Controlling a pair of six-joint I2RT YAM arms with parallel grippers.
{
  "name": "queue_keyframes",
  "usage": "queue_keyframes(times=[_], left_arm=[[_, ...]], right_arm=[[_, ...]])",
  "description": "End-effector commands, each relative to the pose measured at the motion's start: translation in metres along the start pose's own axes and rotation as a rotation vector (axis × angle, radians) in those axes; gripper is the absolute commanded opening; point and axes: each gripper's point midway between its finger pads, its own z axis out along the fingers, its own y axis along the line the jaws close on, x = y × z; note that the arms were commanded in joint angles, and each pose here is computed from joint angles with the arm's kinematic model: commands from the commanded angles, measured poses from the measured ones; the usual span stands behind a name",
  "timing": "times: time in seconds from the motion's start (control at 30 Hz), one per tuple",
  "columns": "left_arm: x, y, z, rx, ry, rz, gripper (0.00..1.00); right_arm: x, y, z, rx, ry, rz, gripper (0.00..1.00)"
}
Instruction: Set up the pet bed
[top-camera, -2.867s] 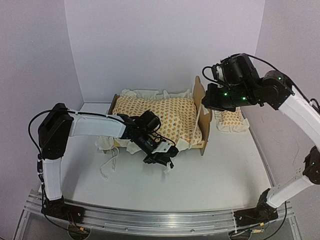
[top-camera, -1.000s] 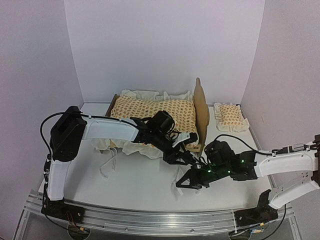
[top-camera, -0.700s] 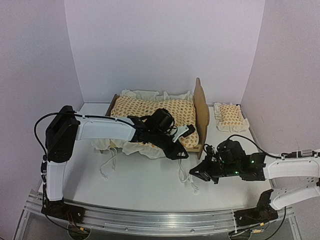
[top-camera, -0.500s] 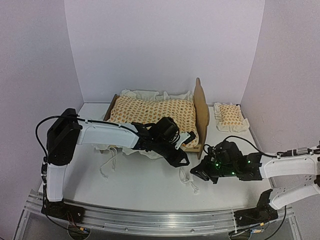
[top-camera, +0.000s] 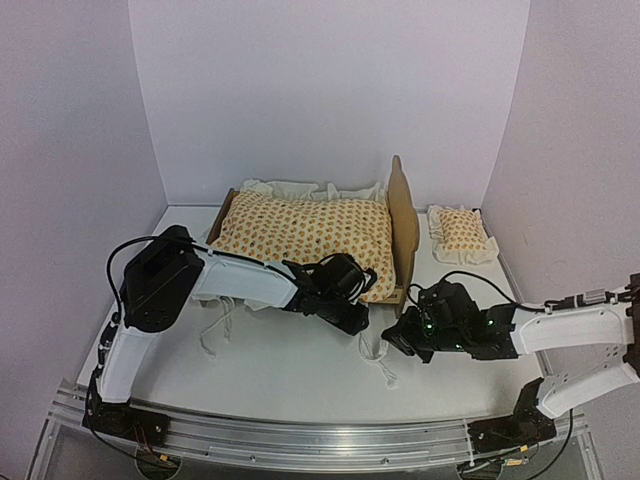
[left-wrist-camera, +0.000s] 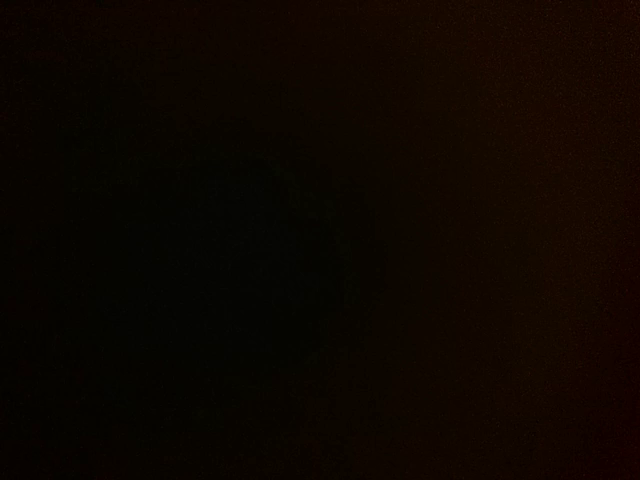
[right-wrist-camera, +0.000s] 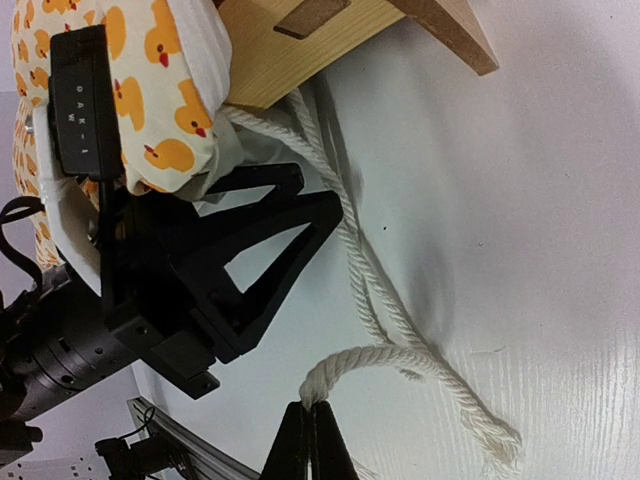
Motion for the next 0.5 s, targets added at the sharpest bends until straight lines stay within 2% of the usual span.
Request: queue_keyframes(times=[0.0,0.17,0.23,0.33,0.4,0.47], left_arm=[[-0.032,-0.005,-0.002,-0.002,-0.083,-0.024,0.35],[-0.054,-0.003,-0.010,-0.014,-0.139,-0.019,0.34],[-0.053,0.003,-0.006,-0.031,-0.146,-0.017,0.27],[-0.044,0.008,0.003,-0.033,-0.123,-0.012,0.10],[-0.040,0.008,0.005,-0.023,-0.111,-0.013,0.03],[-0.039,0.005,0.005,0.000,-0.101,-0.016,0.00]], right_arm=[[-0.006,0.019,0.003,-0.051,-0.021,0.007,0.00],[-0.002,0.017,0.008,-0.044,0.002,0.000,0.00],[0.000,0.017,0.010,-0.044,0.009,-0.001,0.00],[0.000,0.016,0.012,-0.043,0.009,0.002,0.00],[-0.001,0.016,0.014,-0.043,0.006,0.004,0.00],[-0.002,0.018,0.015,-0.045,0.004,0.002,0.00]])
